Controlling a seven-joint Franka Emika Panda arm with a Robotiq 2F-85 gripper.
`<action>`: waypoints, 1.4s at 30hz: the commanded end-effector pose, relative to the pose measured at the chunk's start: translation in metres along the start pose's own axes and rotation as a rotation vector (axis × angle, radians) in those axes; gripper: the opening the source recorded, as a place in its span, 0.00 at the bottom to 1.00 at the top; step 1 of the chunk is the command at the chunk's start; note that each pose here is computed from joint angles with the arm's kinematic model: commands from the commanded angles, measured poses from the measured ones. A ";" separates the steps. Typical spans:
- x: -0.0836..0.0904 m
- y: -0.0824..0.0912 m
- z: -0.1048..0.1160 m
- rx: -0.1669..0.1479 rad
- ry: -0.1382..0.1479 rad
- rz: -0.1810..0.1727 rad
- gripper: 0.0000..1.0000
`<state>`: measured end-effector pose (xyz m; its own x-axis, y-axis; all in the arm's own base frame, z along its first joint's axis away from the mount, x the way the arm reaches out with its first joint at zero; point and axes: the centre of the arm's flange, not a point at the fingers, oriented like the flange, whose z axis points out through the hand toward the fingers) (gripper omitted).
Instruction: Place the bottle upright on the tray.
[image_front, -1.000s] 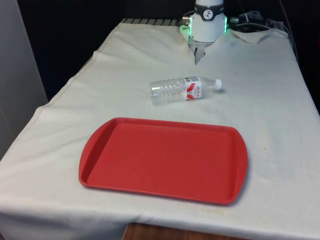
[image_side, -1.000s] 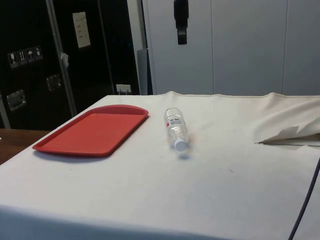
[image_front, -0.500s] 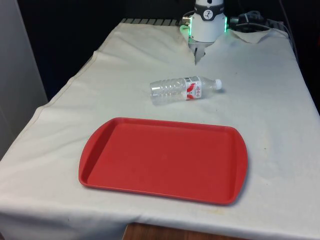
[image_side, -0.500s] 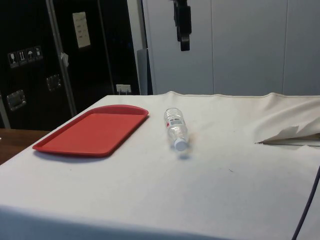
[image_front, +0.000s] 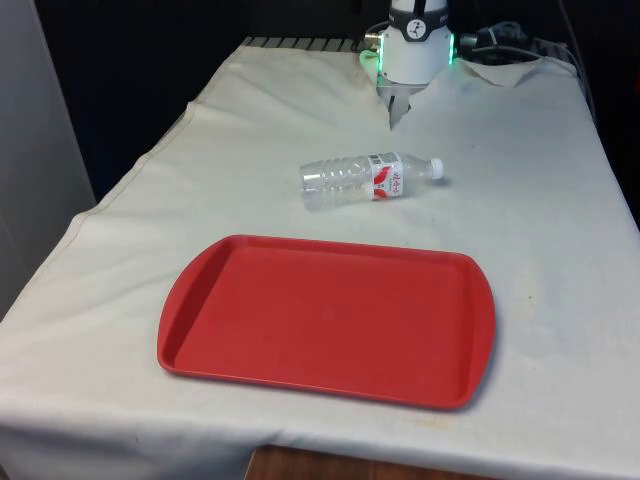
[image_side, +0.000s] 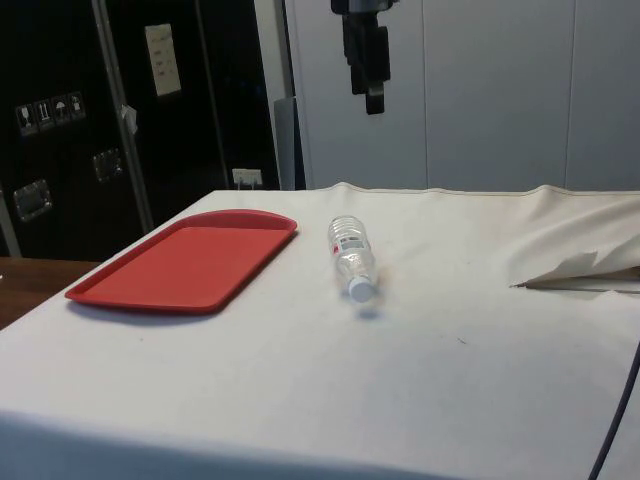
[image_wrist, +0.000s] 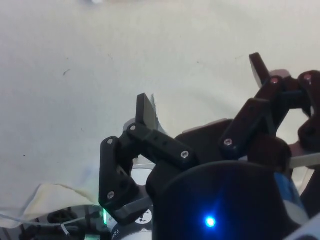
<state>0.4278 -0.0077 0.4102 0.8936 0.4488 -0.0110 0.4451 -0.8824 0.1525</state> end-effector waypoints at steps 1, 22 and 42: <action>0.001 -0.001 0.002 -0.010 0.004 -0.017 1.00; 0.001 -0.005 0.019 0.002 -0.004 -0.161 1.00; 0.002 -0.008 0.033 -0.005 -0.021 -0.310 1.00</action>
<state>0.4281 -0.0057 0.3775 0.7236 0.6858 -0.0775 0.6893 -0.7124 0.1317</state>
